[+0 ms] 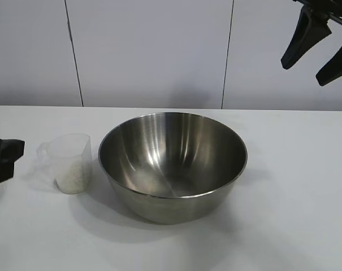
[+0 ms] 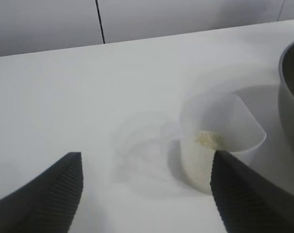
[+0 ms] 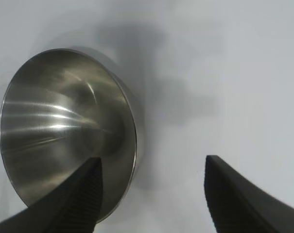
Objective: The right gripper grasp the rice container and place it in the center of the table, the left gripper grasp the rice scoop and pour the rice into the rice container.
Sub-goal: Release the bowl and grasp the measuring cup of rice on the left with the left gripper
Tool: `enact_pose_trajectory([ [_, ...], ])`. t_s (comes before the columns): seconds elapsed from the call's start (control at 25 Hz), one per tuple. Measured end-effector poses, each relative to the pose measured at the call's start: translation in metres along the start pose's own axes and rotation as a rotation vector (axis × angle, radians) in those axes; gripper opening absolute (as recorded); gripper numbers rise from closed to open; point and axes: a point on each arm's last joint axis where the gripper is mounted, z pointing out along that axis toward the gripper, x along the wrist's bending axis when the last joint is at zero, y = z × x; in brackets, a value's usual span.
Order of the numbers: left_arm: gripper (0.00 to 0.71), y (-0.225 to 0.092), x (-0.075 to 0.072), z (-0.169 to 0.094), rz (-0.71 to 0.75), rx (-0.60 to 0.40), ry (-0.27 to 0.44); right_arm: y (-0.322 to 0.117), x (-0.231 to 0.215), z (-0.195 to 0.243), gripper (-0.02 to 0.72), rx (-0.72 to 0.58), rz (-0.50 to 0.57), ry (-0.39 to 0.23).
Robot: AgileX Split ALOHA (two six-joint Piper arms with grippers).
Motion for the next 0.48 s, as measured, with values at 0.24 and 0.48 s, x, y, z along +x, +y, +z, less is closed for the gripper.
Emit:
enact_pose_trajectory([
  [0.24,0.533,-0.038,-0.004,0.01,0.022,0.159,-0.014,0.0,0.0,0.0,0.422,-0.002,0.0,-0.001],
  [0.48,0.533,-0.036,-0.006,0.02,0.015,0.139,-0.012,0.001,0.0,0.0,0.422,-0.01,-0.002,-0.005],
])
